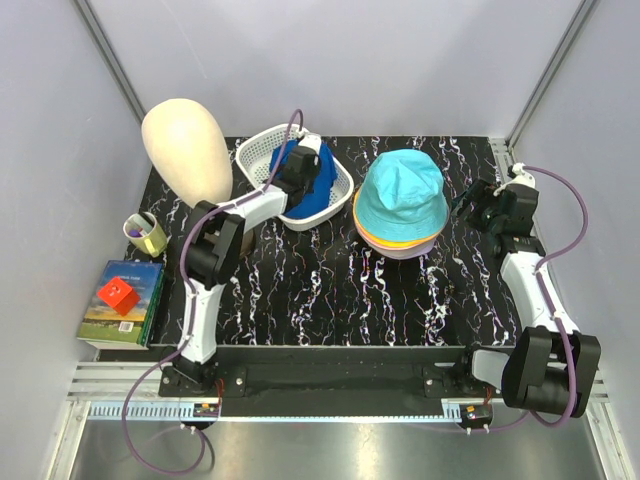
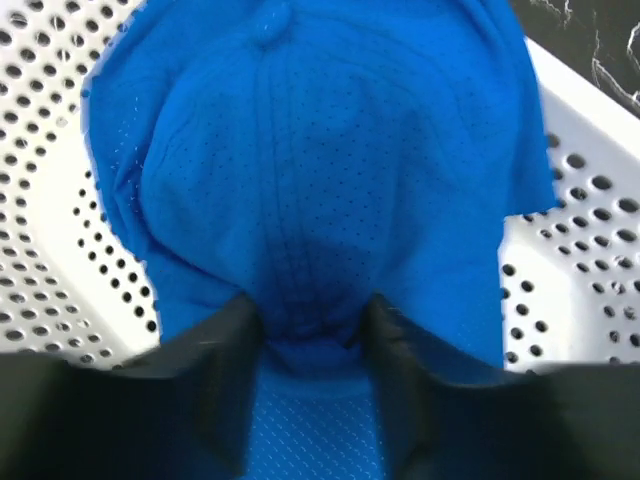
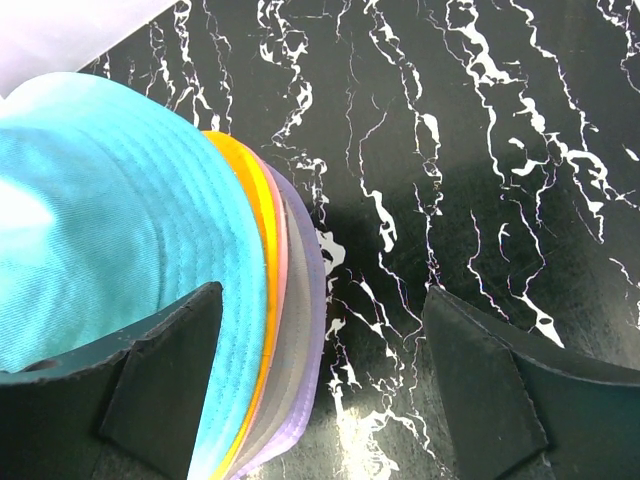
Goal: Stack the hats
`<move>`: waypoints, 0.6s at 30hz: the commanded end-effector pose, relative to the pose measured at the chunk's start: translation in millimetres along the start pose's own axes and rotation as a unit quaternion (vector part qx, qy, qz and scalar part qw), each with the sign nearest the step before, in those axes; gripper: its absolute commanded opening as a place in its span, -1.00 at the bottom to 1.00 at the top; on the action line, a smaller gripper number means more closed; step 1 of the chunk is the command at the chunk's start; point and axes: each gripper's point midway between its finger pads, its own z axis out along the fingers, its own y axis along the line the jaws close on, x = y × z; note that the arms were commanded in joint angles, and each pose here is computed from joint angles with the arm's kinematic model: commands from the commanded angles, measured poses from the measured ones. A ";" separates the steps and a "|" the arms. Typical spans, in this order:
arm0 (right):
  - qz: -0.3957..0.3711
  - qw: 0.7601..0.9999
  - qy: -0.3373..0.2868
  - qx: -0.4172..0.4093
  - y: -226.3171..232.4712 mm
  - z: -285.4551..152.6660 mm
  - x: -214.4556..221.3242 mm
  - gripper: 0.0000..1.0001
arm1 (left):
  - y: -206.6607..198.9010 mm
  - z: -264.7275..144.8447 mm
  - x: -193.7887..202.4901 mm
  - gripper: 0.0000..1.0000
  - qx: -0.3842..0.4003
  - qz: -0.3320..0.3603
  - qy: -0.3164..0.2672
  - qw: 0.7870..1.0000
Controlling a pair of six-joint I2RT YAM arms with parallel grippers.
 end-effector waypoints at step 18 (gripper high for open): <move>-0.005 0.999 -0.013 -0.033 13.4 -12.8 -4.9 0.76 | 23.4 -144.2 -127.1 -1.00 0.023 -0.058 -0.208 0.976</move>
